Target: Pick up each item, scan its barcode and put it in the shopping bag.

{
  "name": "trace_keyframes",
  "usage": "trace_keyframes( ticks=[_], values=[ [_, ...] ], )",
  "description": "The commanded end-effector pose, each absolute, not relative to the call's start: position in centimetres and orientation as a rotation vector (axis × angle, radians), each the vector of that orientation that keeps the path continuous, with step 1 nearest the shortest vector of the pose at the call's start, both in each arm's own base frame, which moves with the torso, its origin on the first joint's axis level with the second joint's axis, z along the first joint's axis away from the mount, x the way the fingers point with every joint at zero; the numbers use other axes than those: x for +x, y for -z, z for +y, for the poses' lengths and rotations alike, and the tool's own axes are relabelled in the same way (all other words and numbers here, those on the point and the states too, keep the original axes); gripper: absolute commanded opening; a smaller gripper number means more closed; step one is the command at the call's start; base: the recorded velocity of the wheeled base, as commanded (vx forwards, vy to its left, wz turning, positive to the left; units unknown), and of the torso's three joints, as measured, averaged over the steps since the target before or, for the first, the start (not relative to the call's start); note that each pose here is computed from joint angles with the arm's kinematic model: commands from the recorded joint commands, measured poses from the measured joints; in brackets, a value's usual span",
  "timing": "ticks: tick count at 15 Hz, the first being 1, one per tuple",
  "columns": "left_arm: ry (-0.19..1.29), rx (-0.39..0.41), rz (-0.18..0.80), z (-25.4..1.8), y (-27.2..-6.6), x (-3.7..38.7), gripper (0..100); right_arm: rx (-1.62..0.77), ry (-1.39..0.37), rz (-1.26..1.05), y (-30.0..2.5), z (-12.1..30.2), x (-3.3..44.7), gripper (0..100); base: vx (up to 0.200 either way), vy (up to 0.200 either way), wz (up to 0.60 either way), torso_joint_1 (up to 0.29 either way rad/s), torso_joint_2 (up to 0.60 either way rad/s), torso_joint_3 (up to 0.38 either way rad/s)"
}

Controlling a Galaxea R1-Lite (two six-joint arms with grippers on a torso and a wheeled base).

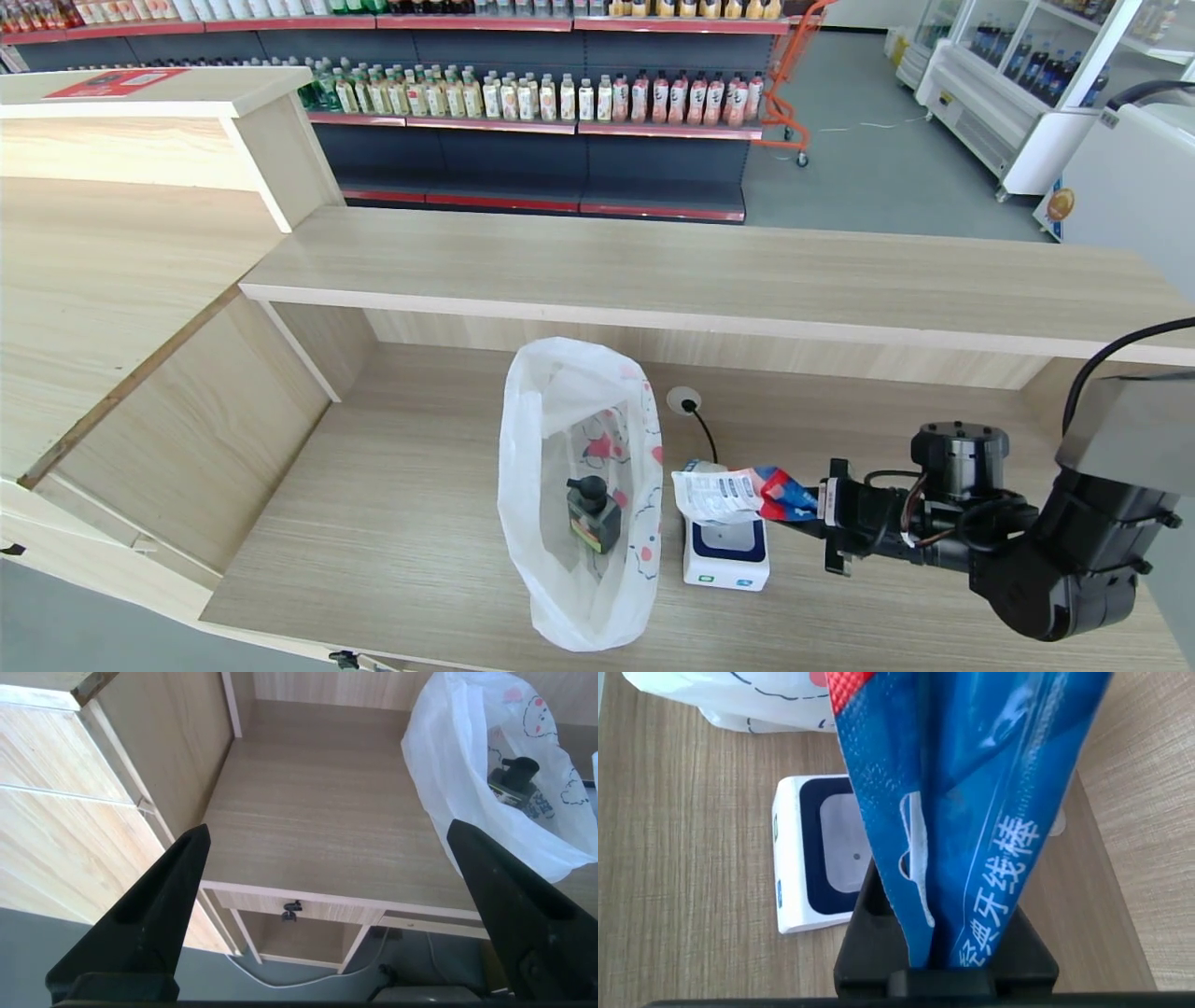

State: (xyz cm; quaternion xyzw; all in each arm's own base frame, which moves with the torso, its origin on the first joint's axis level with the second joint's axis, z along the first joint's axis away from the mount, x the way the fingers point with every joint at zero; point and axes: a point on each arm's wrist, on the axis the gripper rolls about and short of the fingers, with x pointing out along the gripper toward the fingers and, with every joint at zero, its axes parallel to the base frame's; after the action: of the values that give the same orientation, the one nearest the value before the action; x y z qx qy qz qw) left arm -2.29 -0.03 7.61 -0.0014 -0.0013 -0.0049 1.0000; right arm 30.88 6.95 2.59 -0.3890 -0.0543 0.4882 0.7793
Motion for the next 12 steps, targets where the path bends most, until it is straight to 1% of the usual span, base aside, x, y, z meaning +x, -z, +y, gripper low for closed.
trace_keyframes(
  ticks=[1, 2, 4, 5, 6, 7, 8, 10, 12],
  values=[
    [0.011, -0.003, -0.003, 0.0, -7.6, -2.3, 100, -0.838, -1.051, -0.123, -2.9, 6.9, 30.8, 0, 0.0, 0.0, 0.0, 0.0, 0.0, 0.0],
    [0.011, -0.003, -0.003, 0.0, -7.6, -2.3, 100, -0.811, -1.04, -0.121, -3.8, 6.9, 30.7, 0, 0.0, 0.0, 0.0, 0.0, 0.0, 0.0],
    [0.011, -0.003, -0.003, 0.0, -7.6, -2.3, 100, -0.634, -0.993, -0.067, -7.4, 6.3, 28.9, 0, 0.0, 0.0, 0.0, 0.0, 0.0, 0.0],
    [0.009, -0.003, -0.003, 0.0, -7.6, -2.3, 100, -0.503, -0.953, -0.036, -10.2, 5.9, 27.5, 0, 0.0, 0.0, 0.0, 0.0, 0.0, 0.0],
    [0.009, -0.003, -0.003, 0.0, -7.6, -2.3, 100, -0.326, -0.874, 0.026, -13.2, 5.6, 25.8, 0, 0.0, 0.0, 0.0, 0.0, 0.0, 0.0],
    [0.011, -0.003, -0.003, 0.0, -7.6, -2.3, 100, -0.148, -0.808, 0.094, -15.5, 5.5, 24.3, 0, 0.0, 0.0, 0.0, 0.0, 0.0, 0.0],
    [0.011, -0.003, -0.003, 0.0, -7.6, -2.3, 100, -0.031, -0.785, 0.173, -17.0, 5.6, 23.2, 0, 0.0, 0.0, 0.0, 0.0, 0.0, 0.0],
    [0.011, -0.003, -0.003, 0.0, -7.6, -2.3, 100, 0.074, -0.752, 0.367, -17.6, 5.3, 21.6, 0, 0.0, 0.0, 0.0, 0.0, 0.0, 0.0],
    [0.011, -0.003, -0.003, 0.0, -7.6, -2.3, 100, 0.179, -0.763, 0.459, -17.2, 6.1, 20.8, 0, 0.0, 0.0, 0.0, 0.0, 0.0, 0.0]
  ],
)
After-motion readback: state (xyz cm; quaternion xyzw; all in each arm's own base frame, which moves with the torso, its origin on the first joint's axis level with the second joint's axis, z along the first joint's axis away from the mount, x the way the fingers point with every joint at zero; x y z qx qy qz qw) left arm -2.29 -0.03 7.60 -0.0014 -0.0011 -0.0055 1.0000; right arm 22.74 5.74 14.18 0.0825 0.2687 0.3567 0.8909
